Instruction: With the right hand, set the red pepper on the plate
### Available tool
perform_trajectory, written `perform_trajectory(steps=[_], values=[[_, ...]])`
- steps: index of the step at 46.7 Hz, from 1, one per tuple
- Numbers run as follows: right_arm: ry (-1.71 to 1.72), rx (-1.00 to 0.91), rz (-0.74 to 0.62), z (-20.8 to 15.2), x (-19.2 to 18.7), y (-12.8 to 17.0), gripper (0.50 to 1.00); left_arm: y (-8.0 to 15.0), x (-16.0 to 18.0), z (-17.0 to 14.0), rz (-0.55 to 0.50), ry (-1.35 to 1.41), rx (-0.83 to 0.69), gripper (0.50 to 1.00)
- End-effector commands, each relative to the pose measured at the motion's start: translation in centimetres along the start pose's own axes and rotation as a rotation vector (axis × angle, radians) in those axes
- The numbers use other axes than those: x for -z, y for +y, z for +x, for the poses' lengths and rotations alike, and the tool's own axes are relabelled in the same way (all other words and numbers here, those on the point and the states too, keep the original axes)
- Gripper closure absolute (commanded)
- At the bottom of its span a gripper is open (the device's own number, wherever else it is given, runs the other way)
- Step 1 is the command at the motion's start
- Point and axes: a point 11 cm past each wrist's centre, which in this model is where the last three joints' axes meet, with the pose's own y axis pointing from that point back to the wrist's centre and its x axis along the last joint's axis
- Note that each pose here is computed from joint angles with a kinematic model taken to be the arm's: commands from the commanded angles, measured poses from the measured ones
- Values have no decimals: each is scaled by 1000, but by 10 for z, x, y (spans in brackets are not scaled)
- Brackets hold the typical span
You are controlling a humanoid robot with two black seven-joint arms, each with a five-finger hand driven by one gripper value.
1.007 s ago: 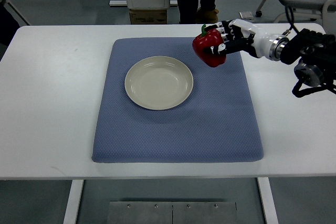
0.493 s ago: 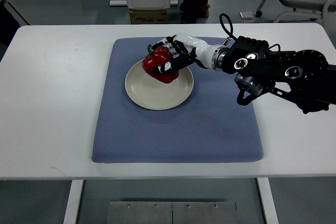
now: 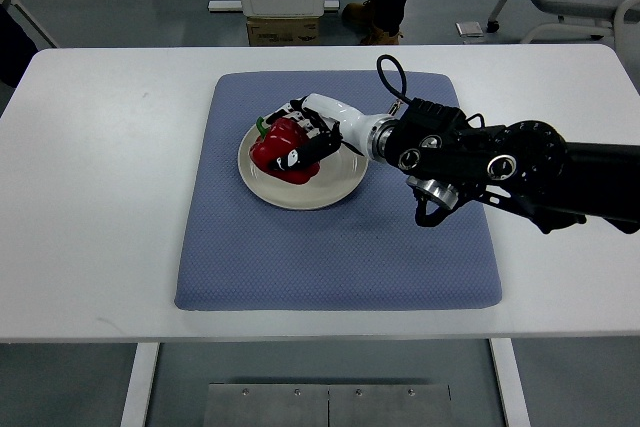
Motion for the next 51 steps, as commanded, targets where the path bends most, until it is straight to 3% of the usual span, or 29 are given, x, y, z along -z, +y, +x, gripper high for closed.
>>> perform_trajectory(steps=[1,6,11,13,27,34,51], values=[[-2,-35,-2,5,-1,-1,894,0,0,0,0,0,0,500],[-8,-58,-10,7,-6,-1,787,0,0,0,0,0,0,500],[-17,-52,-19,3,-11,-1,618,0,0,0,0,0,0,500],[-20,-52,-19,3,-12,-1,507,0,0,0,0,0,0,500],[-41,-66,-3,11,-6,0,500,0,0,0,0,0,0,500],[-113,-122,32,34,2,5,500,0,0,0,0,0,0,500],[-600,-337,178,84,-46,33,500,0,0,0,0,0,0,500]])
